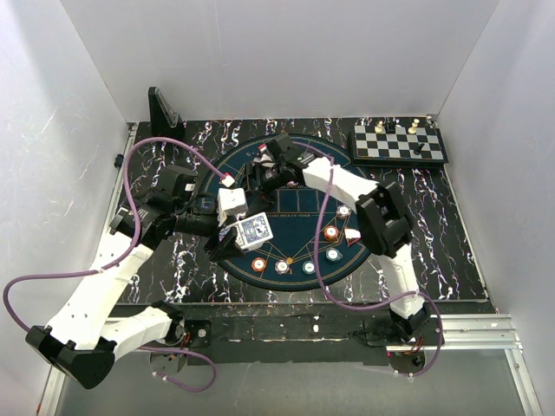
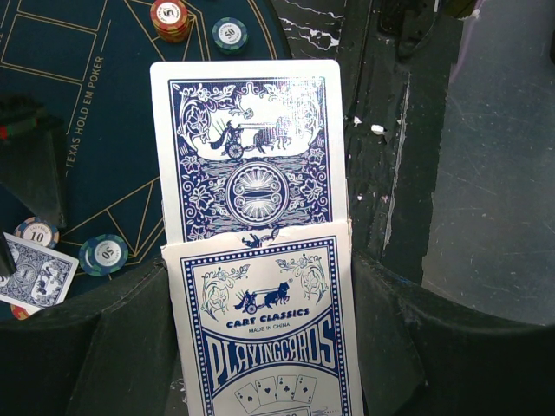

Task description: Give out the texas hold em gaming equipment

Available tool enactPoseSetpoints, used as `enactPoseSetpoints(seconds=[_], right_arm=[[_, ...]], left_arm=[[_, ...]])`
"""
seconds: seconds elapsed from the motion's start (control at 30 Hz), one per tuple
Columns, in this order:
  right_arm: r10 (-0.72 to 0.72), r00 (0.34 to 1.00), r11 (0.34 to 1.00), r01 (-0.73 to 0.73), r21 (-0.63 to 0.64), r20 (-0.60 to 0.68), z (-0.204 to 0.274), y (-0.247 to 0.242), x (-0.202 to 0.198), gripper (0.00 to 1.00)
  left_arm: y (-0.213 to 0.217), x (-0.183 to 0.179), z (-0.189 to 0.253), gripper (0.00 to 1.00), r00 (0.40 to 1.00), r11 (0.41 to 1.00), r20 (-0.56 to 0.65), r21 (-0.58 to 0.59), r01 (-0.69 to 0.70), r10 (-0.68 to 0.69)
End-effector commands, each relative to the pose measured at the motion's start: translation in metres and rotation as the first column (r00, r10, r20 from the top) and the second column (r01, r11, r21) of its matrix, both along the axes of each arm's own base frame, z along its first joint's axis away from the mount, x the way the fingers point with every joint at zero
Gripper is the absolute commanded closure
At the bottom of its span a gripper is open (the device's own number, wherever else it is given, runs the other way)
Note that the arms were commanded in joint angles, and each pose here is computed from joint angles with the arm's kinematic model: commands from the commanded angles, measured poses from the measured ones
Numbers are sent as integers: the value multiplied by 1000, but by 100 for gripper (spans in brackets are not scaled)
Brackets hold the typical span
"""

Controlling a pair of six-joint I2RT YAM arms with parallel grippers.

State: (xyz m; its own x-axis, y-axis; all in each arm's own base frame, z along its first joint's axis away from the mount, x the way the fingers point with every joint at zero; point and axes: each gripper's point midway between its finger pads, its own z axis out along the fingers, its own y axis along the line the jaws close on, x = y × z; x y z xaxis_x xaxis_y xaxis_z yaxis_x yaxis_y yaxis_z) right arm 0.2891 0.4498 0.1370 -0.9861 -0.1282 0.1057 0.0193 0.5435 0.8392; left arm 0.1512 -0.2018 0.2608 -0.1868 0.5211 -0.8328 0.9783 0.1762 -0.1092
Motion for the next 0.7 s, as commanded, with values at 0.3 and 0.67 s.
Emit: enactPoseSetpoints(seconds=[0.3, 0.67], right_arm=[[-143, 952, 984, 107, 142, 272, 112, -118, -27, 13], [-91, 910, 958, -31, 285, 404, 148, -101, -85, 11]], left_arm=[[5, 1, -13, 100, 998, 999, 50, 34, 29, -31], [0, 14, -25, 100, 999, 999, 49, 37, 13, -14]])
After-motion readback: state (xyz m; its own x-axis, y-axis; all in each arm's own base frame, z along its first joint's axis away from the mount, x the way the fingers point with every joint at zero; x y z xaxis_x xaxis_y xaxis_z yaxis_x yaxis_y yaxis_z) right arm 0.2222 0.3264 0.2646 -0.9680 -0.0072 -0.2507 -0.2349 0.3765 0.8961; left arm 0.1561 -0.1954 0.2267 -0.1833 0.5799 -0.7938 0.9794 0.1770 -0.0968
